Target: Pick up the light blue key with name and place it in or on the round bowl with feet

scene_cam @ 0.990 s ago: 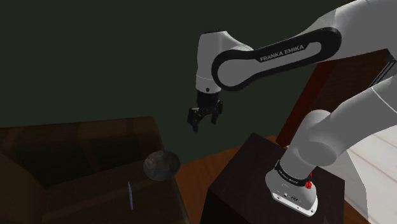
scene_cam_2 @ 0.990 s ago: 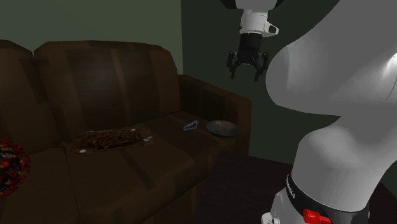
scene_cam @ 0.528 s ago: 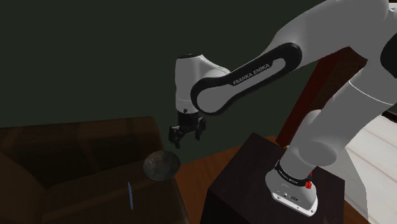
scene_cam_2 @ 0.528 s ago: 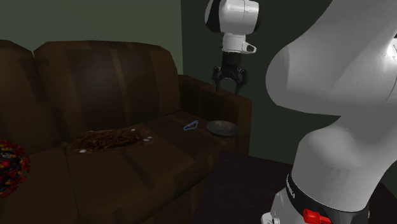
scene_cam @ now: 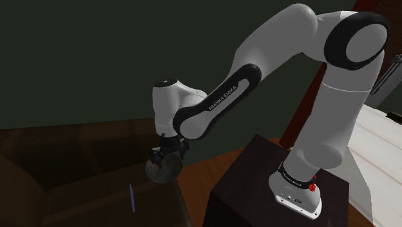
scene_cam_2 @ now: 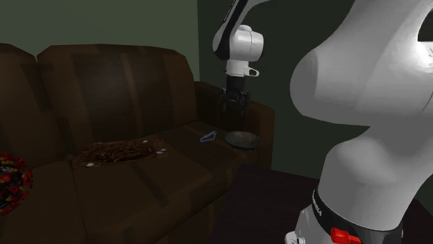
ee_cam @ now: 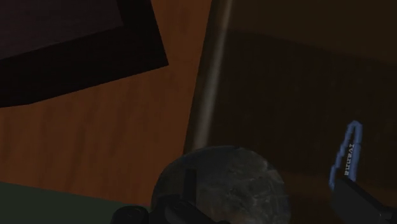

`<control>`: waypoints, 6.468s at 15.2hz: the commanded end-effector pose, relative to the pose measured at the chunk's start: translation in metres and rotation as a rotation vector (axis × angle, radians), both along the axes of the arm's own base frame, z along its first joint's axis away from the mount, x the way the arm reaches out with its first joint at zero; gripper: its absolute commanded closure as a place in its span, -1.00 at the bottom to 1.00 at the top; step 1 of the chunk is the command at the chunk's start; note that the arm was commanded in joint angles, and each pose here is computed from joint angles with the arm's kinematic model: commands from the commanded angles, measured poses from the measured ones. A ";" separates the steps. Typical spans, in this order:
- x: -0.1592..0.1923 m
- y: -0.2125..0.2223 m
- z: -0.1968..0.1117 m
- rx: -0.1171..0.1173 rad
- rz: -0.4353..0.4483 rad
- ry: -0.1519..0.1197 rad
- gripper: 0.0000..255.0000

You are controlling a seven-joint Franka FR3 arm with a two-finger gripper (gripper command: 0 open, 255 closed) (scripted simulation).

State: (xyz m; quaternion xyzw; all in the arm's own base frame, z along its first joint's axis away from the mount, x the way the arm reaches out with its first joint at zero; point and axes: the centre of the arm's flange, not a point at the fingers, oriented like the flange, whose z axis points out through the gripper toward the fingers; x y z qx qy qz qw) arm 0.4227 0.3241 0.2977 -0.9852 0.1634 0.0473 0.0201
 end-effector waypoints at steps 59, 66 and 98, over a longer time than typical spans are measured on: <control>0.086 0.156 -0.106 -0.015 -0.112 0.009 1.00; 0.086 0.156 -0.072 -0.015 -0.112 0.009 1.00; 0.099 -0.030 -0.142 -0.015 -0.112 0.009 1.00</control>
